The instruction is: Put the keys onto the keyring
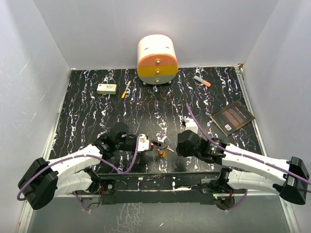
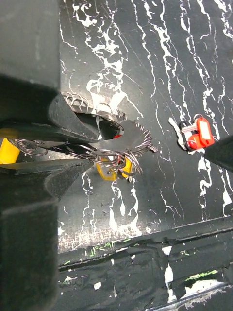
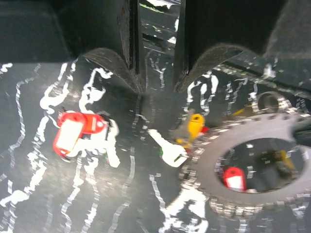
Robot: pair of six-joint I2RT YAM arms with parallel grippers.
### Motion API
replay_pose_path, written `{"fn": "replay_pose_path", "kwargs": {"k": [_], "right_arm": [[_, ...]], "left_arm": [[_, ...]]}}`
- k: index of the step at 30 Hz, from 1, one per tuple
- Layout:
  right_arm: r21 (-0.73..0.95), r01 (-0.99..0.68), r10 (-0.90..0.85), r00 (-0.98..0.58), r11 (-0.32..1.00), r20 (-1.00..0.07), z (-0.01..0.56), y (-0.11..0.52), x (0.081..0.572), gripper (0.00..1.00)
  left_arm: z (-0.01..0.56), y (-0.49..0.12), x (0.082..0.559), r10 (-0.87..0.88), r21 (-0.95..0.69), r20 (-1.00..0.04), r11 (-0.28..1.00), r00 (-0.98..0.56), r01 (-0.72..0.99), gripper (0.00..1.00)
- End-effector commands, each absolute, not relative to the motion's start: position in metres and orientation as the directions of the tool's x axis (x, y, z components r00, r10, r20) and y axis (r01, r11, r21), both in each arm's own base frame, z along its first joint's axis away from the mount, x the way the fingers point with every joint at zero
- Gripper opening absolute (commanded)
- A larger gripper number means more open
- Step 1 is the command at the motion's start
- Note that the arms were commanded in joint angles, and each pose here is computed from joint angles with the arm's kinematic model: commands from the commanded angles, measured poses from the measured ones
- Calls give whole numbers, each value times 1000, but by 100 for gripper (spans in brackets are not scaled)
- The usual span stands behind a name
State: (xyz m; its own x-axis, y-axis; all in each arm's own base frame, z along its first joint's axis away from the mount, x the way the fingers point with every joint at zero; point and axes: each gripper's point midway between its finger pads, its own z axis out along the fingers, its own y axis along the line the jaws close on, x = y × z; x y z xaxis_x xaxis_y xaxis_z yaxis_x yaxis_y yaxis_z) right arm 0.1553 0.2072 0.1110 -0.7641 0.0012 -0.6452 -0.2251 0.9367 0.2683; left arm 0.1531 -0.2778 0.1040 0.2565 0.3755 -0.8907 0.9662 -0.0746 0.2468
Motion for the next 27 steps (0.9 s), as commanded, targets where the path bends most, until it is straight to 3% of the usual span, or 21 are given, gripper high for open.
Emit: {"fn": "replay_pose_path", "kwargs": {"k": [1, 13, 27], "right_arm": [[286, -73, 104, -823, 956, -559, 106, 188, 159, 35], [79, 62, 93, -870, 995, -484, 72, 130, 186, 39], [46, 71, 84, -904, 996, -420, 48, 126, 188, 34]], "left_arm": [[100, -269, 153, 453, 158, -878, -29, 154, 987, 0], [109, -269, 153, 439, 154, -886, -19, 147, 988, 0], [113, -270, 151, 419, 177, -891, -32, 174, 984, 0]]}}
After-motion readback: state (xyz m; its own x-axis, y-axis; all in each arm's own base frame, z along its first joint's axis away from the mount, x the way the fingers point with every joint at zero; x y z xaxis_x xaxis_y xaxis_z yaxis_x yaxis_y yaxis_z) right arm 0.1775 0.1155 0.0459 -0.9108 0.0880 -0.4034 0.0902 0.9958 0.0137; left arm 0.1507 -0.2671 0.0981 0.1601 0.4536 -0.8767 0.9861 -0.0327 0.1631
